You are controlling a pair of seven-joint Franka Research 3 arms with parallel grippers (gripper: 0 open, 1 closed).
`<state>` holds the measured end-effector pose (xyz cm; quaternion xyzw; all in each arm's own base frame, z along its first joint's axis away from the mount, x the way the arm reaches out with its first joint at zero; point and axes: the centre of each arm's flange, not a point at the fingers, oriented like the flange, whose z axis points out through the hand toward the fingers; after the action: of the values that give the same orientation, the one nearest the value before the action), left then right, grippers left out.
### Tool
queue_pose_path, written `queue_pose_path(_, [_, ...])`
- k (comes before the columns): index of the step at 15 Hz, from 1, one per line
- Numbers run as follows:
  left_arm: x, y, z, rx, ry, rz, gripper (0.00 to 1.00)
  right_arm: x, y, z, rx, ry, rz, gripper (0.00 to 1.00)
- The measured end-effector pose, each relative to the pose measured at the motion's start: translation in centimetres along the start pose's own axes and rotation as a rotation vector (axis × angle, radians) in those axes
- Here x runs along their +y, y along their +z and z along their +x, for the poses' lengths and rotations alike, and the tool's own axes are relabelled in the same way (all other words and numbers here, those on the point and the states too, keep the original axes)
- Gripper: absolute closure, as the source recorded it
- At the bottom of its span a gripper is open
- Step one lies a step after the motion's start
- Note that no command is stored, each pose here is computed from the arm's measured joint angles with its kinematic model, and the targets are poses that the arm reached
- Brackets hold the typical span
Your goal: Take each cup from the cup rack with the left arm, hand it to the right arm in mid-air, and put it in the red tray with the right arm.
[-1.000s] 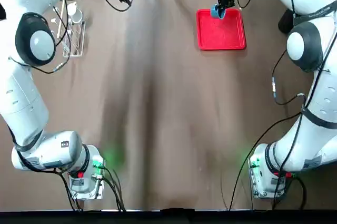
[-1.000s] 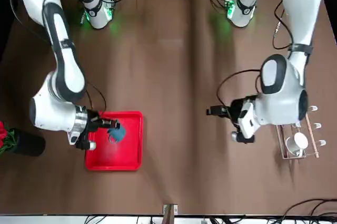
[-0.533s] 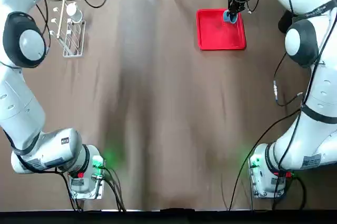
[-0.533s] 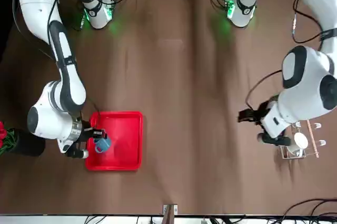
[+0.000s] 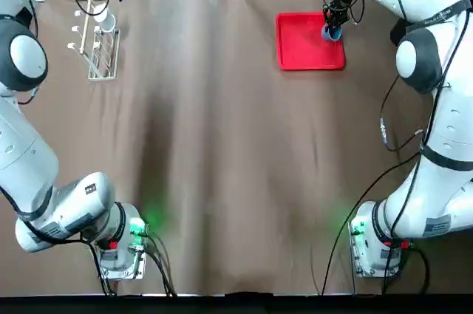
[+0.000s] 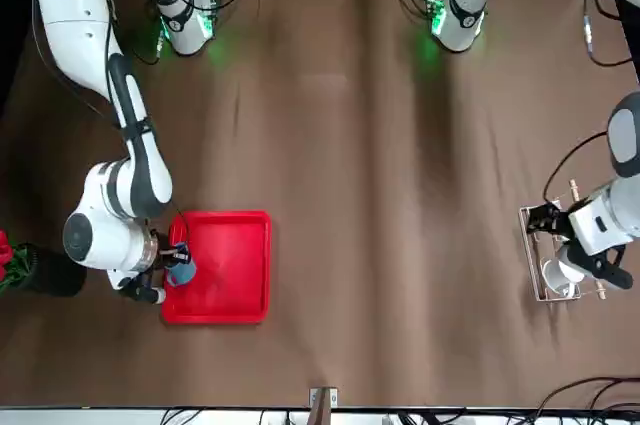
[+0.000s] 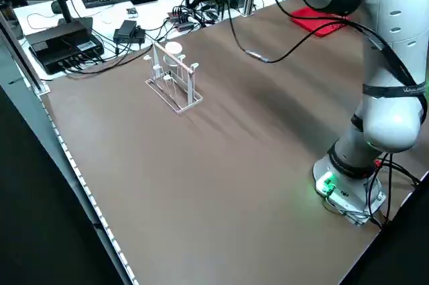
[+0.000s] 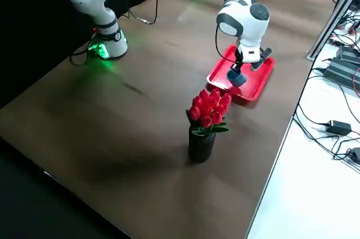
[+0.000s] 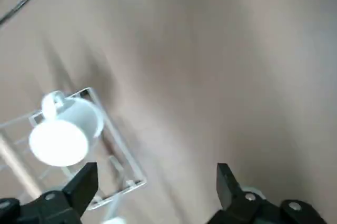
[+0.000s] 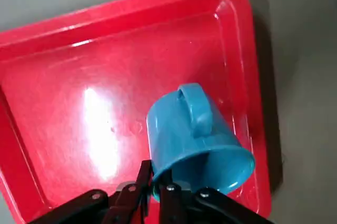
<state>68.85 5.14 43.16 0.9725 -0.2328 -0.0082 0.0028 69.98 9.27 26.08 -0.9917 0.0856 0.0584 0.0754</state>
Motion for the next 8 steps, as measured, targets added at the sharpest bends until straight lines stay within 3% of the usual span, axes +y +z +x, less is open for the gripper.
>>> queue_pose_path(4, [-1.8,3.2,-0.3,-0.090,0.205,0.090,0.01,-0.7,1.6,-0.8,-0.057,-0.019,-0.039,0.90])
queue_pose_path(8, [-2.9,6.1,0.4,-0.089,0.359,0.118,0.01,-1.0,2.4,-1.3,-0.089,-0.044,-0.087,0.90])
